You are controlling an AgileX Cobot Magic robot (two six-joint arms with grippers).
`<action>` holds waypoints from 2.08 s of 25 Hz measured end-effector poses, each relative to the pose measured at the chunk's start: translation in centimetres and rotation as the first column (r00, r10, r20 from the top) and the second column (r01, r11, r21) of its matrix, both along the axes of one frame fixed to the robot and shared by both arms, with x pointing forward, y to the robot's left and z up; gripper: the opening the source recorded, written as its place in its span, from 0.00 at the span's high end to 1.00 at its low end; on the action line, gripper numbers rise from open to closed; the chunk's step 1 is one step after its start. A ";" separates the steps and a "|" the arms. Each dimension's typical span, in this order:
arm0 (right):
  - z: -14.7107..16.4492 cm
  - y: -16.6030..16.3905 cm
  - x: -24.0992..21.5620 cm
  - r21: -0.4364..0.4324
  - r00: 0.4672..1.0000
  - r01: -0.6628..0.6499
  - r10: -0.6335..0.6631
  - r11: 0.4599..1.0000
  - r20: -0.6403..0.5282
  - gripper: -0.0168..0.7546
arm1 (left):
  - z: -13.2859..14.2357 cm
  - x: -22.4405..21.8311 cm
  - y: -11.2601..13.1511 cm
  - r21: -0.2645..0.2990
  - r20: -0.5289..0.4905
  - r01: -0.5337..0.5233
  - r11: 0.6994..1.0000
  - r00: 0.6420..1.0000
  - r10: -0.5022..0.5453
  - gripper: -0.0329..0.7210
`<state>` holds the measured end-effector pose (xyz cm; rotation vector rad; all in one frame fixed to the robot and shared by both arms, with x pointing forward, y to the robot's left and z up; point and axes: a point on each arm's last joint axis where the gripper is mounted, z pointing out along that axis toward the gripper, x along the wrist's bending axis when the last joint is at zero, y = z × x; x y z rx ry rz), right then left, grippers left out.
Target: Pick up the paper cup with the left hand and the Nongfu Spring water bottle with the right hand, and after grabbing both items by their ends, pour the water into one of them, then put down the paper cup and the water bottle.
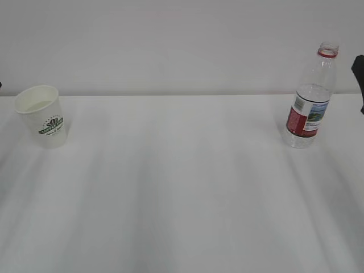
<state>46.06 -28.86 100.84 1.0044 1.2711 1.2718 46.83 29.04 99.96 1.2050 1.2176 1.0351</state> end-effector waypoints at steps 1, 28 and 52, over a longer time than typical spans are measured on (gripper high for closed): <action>0.2 0.0 -0.2 -0.002 1.000 0.002 -0.002 1.000 0.001 0.22 | 0.4 -0.3 0.0 0.002 0.005 -0.002 1.000 1.000 0.002 0.17; 4.7 -0.4 -7.4 -0.106 0.996 0.061 -0.067 0.992 -0.056 0.22 | 5.7 -9.8 0.8 0.058 -0.048 -0.070 0.996 0.996 0.073 0.18; 4.4 -1.6 -13.9 -0.108 0.962 0.186 -0.204 0.977 -0.184 0.25 | 7.9 -17.3 1.8 0.112 -0.164 -0.148 0.983 0.972 0.166 0.20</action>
